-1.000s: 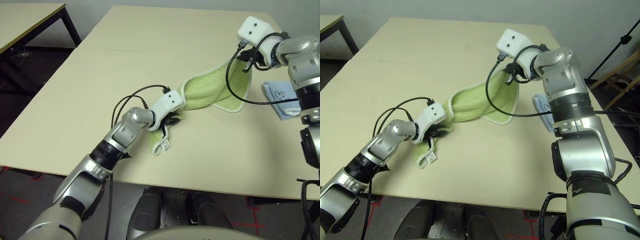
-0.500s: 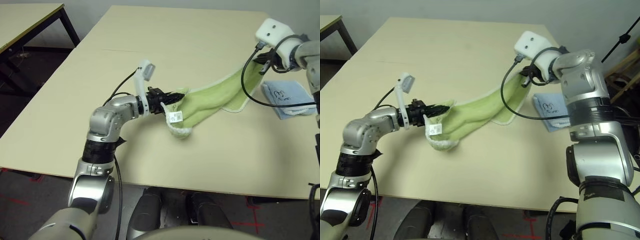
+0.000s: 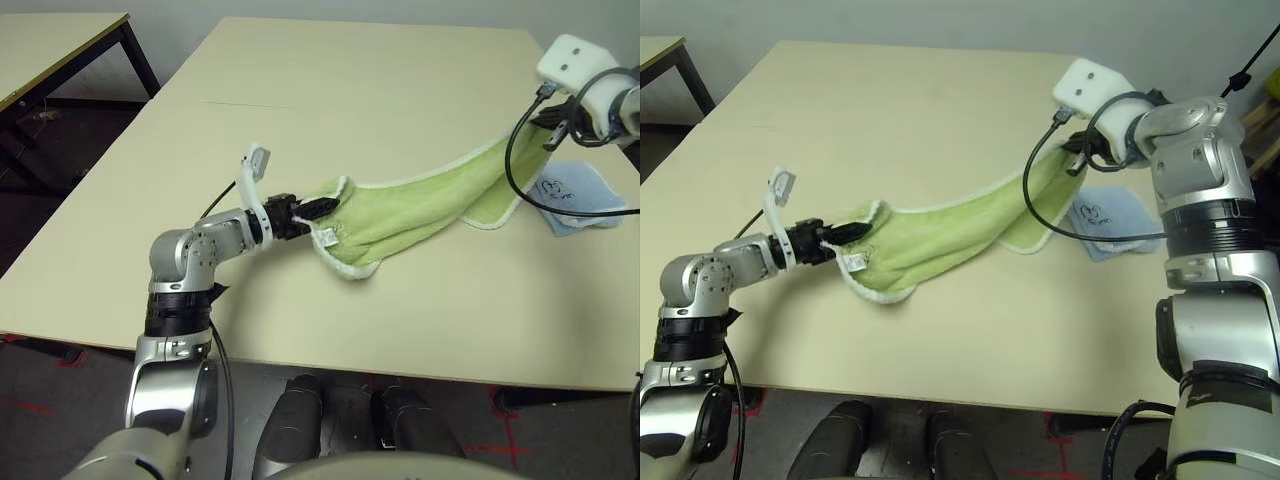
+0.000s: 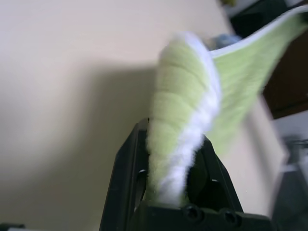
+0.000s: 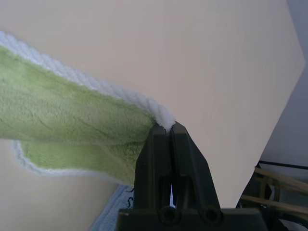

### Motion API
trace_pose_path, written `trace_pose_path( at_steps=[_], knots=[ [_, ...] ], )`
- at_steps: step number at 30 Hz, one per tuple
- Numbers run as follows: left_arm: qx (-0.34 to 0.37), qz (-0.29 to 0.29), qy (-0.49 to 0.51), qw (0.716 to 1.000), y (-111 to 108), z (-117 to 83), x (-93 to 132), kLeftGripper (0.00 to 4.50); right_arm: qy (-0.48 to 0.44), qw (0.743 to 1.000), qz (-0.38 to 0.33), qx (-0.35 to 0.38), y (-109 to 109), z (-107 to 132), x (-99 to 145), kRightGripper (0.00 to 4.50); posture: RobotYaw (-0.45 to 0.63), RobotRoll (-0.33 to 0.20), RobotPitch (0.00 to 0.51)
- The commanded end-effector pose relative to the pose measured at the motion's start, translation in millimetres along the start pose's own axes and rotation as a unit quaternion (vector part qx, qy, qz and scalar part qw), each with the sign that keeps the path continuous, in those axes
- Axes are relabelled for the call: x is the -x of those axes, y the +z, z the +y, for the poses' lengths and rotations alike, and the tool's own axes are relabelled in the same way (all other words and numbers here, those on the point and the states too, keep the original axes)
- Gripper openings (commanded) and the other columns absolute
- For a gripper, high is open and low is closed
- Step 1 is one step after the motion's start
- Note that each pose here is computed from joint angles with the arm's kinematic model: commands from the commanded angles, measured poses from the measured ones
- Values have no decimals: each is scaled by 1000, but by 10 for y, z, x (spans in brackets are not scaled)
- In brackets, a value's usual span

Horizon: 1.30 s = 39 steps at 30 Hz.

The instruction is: Fold the towel and set it aside.

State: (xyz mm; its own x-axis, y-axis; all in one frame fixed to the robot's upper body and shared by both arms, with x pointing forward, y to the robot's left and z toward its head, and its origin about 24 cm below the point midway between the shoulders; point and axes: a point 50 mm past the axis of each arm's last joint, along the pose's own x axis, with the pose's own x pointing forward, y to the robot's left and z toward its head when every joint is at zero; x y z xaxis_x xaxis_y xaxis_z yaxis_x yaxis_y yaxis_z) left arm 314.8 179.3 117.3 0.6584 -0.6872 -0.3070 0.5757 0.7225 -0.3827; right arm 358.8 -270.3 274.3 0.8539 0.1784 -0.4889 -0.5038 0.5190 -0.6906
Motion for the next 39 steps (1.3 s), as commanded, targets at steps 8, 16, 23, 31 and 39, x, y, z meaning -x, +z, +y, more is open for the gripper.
trace_pose_path(
  at_steps=[8, 16, 23, 31, 39],
  knots=[
    [-87, 51, 64, 993, -89, 282, 113, 1850, 9, 1000, -19, 3, 69, 36, 5, 0, 100, 0, 131],
    [-63, -97, 40, 992, 227, 218, 67, 1850, -5, 1000, -14, -1, 33, -23, 34, 0, 101, 0, 130],
    [124, -196, -70, 970, 431, 65, 118, 1850, -17, 1000, -7, -2, -11, -80, 59, 0, 97, 0, 130],
    [192, -220, -124, 948, 482, 4, 226, 1850, -26, 1000, 0, -5, -65, -116, 70, 0, 98, 0, 128],
    [147, -157, -108, 971, 317, 11, 217, 220, -44, 999, 3, -7, -85, -191, 83, 0, 101, 0, 125]
  ],
)
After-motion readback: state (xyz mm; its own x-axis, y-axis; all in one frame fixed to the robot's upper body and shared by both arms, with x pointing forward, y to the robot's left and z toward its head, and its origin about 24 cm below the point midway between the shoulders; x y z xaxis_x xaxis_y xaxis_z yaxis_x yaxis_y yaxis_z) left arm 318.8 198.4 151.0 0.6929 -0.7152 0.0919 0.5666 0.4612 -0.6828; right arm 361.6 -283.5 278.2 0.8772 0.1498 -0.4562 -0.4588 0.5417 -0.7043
